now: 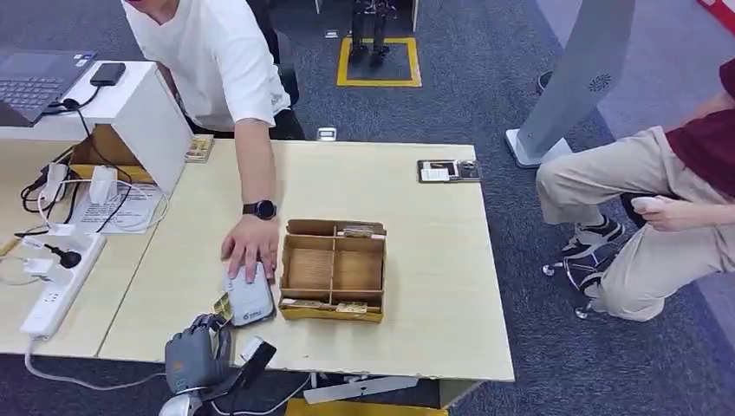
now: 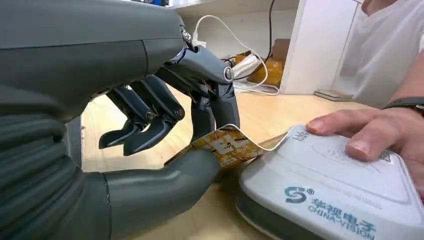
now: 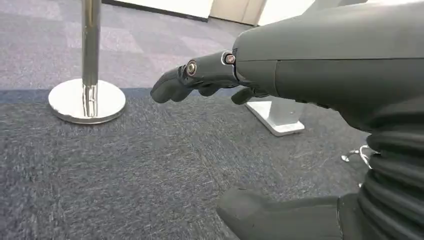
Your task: Pass the card to the sensor for recognition and then transmit it.
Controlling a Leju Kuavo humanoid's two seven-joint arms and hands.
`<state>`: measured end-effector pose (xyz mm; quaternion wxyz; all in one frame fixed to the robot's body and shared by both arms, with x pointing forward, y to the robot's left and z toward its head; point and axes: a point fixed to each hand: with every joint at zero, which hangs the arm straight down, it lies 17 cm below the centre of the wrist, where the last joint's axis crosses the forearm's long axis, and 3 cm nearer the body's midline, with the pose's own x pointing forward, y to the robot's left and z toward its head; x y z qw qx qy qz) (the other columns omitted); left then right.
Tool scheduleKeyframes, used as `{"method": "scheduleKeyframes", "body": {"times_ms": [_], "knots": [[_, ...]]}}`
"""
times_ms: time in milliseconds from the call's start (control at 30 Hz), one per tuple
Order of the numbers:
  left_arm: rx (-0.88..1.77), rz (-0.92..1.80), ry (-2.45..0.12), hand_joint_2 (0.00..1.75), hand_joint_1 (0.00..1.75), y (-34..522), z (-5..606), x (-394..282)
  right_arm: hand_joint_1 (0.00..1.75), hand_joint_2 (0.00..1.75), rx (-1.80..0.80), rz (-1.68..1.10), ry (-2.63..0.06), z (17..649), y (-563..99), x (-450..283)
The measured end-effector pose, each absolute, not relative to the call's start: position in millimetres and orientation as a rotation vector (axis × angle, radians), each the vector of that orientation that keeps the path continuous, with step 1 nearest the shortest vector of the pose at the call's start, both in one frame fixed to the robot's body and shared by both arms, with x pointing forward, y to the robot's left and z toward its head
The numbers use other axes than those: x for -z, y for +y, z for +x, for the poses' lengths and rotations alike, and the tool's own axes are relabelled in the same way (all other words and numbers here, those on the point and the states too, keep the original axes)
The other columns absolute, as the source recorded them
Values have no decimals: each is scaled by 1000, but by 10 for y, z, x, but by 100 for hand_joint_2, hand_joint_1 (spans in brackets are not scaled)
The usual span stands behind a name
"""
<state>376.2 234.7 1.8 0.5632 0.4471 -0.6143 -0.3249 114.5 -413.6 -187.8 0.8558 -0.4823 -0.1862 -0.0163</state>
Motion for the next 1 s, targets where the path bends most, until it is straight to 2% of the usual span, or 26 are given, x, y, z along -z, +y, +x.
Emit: {"method": "scheduleKeyframes", "body": {"times_ms": [833, 1000], "knots": [[756, 1018, -1449, 175, 175, 2268, 3751, 30, 0, 175, 38, -1001, -397, 1155, -4091, 1900], [669, 1007, -1486, 175, 175, 2348, 3750, -67, 0, 175, 40, -1001, -396, 1152, -4091, 1901]]}}
